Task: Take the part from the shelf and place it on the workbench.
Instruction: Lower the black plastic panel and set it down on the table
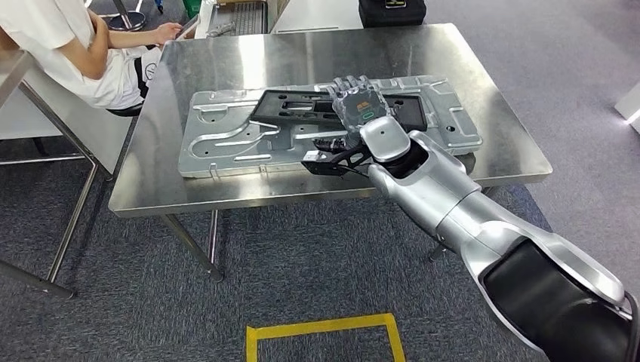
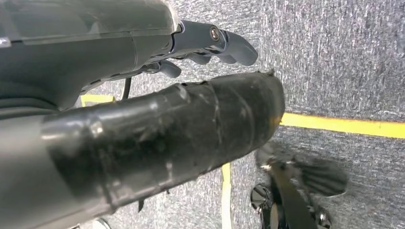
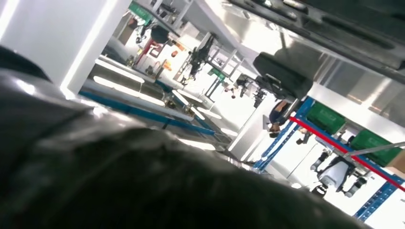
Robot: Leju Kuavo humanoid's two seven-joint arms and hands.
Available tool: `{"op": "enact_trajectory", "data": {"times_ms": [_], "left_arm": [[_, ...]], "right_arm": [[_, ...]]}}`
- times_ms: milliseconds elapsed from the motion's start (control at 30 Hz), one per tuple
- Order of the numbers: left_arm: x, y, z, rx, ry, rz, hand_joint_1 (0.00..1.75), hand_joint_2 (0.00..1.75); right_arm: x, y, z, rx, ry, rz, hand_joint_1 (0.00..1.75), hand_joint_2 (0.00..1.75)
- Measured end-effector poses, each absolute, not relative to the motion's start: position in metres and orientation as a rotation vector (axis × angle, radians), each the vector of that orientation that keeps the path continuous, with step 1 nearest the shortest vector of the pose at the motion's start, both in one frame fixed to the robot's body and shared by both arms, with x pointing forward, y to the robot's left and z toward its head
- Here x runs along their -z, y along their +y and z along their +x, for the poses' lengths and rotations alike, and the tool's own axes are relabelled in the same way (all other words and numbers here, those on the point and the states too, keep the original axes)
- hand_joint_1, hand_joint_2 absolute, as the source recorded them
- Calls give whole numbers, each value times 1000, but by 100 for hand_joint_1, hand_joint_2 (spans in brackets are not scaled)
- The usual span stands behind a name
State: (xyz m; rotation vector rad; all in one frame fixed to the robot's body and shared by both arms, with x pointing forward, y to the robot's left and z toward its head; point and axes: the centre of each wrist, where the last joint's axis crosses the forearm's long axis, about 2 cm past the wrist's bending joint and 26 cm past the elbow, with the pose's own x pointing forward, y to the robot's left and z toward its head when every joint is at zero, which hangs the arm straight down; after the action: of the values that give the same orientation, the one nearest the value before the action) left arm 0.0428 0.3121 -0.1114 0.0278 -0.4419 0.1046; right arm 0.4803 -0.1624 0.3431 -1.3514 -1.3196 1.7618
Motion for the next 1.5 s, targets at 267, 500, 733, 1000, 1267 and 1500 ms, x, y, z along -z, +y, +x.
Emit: {"op": "enact_trajectory", "data": {"times_ms": [267, 500, 733, 1000, 1267, 1500], "left_arm": [[111, 312, 43, -100, -441, 29, 0, 0], [111, 312, 45, -99, -442, 28, 0, 0], [111, 311, 45, -99, -438, 23, 0, 0], [111, 309, 45, -100, -437, 14, 0, 0], [112, 311, 42, -100, -431, 18, 0, 0], [112, 311, 42, -95, -430, 27, 0, 0]], "right_arm": [[-336, -162, 478, -1754, -1313, -1341, 0, 0], [-338, -166, 478, -1735, -1314, -1350, 0, 0], [-339, -167, 478, -1747, -1293, -1370, 0, 0], [-350, -167, 479, -1741, -1294, -1411, 0, 0], [-347, -164, 478, -1749, -1293, -1404, 0, 0], [-351, -170, 480, -1732, -1284, -1428, 0, 0]]}}
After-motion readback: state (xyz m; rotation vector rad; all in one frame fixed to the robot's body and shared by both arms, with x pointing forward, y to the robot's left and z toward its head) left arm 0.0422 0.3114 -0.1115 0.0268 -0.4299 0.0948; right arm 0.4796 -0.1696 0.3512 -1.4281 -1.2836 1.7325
